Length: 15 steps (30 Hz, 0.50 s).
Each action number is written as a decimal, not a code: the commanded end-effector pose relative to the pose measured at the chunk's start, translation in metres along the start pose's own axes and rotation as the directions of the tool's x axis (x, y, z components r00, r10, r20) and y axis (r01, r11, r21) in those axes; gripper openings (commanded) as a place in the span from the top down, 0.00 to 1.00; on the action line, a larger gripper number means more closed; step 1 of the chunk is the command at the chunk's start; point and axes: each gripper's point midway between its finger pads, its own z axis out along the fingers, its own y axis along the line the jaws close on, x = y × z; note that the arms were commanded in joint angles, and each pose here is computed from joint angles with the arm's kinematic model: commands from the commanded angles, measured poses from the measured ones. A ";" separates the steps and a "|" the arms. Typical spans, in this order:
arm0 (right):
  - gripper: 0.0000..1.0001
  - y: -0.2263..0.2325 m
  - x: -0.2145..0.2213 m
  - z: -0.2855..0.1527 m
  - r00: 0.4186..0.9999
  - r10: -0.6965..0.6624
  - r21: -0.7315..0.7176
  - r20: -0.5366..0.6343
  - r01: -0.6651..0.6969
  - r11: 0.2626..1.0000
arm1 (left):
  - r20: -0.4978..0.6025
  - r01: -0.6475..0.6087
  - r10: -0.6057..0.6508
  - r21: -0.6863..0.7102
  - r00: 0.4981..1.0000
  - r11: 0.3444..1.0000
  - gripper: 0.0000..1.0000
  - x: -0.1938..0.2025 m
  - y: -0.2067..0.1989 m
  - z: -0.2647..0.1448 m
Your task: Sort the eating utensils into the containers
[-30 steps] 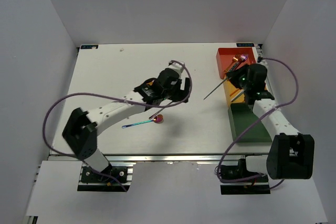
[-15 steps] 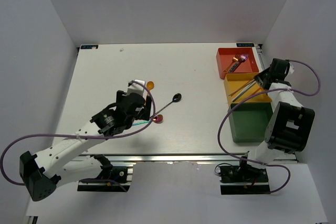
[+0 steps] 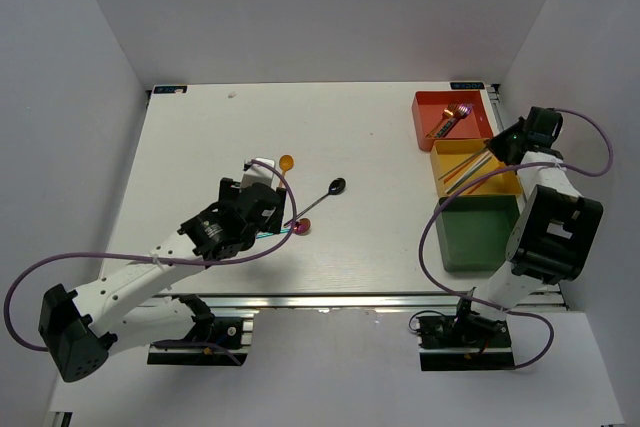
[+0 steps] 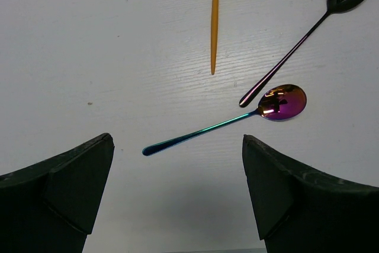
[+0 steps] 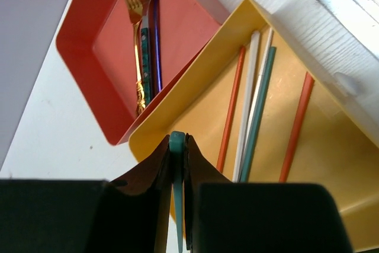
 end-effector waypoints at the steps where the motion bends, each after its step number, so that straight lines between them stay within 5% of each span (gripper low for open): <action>1: 1.00 0.029 -0.021 -0.017 1.000 -0.013 -0.129 0.009 0.014 0.992 | 0.035 0.029 -0.029 -0.003 0.999 1.000 0.02 -0.010 0.002 -0.003; 10: 1.00 0.006 -0.054 -0.034 0.987 -0.037 0.004 0.157 0.037 0.999 | 0.024 0.021 -0.022 0.020 0.999 1.000 0.02 -0.007 -0.003 -0.002; 15: 1.00 -0.003 -0.048 -0.024 0.989 -0.055 0.035 0.136 0.051 0.998 | 0.026 0.024 -0.024 0.026 0.999 0.999 0.02 -0.008 -0.004 -0.003</action>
